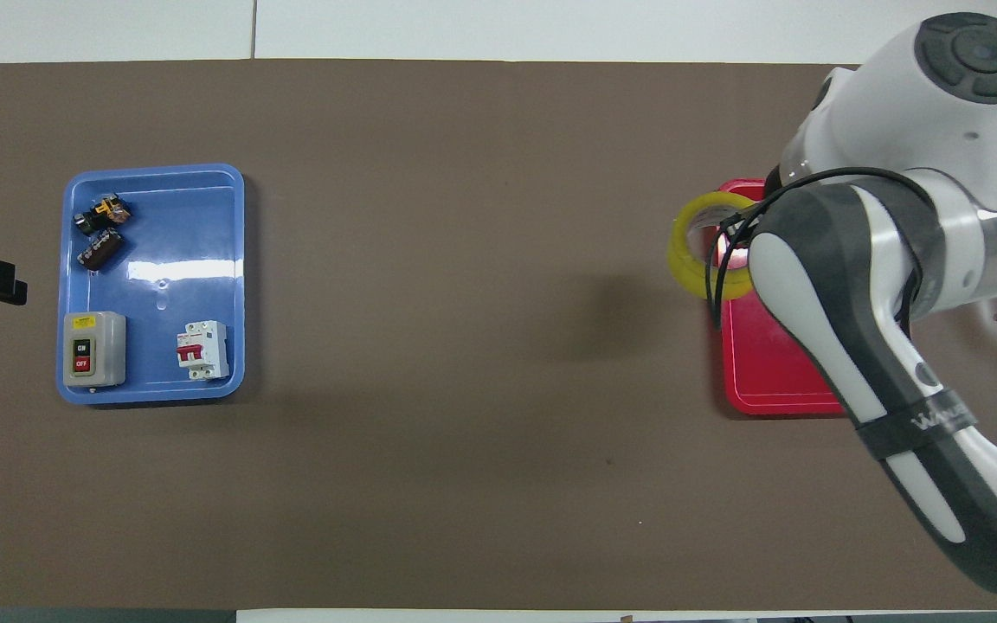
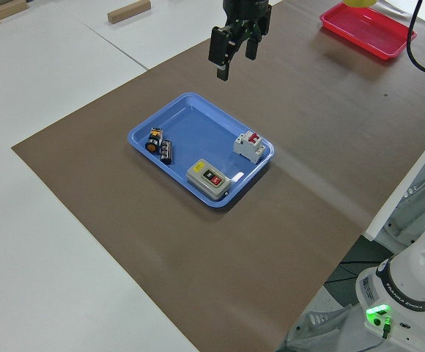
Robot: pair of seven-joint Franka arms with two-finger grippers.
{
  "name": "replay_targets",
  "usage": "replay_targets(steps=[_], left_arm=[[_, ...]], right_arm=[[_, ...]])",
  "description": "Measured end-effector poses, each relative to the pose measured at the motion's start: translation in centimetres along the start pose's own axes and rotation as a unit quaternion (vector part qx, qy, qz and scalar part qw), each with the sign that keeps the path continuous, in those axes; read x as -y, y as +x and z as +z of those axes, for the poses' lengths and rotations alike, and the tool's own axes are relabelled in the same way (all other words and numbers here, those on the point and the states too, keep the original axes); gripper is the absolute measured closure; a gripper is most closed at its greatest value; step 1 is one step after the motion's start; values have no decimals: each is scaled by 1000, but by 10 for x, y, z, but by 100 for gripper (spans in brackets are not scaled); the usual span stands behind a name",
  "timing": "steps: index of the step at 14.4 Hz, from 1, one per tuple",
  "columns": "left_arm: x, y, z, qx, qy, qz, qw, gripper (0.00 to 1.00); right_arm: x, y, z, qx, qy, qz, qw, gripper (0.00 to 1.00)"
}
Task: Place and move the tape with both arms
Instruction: 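Carry the tape with the right gripper and lower it into the red tray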
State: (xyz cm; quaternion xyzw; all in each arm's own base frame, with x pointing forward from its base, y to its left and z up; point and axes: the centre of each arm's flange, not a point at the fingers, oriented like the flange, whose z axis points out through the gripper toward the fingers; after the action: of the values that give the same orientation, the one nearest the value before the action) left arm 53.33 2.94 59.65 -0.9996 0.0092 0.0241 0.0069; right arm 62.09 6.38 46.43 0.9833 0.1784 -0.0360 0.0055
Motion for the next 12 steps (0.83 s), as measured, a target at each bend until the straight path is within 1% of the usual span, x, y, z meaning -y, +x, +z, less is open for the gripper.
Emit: replay_targets(steps=[2, 5, 6, 8, 12], left_arm=[[0, 0, 0, 0, 0, 0, 1000, 0], [0, 0, 0, 0, 0, 0, 1000, 0], [0, 0, 0, 0, 0, 0, 1000, 0], [0, 0, 0, 0, 0, 0, 1000, 0], [0, 0, 0, 0, 0, 0, 1000, 0]], right_arm=[[-37, -12, 21, -10, -1, -14, 1000, 78], [-81, -39, 68, -49, -17, -44, 998, 78], [-86, -48, 83, -57, -21, -48, 997, 78], [-85, -63, 103, -63, -24, -49, 997, 78], [-104, -79, 118, -69, -31, -54, 996, 78]])
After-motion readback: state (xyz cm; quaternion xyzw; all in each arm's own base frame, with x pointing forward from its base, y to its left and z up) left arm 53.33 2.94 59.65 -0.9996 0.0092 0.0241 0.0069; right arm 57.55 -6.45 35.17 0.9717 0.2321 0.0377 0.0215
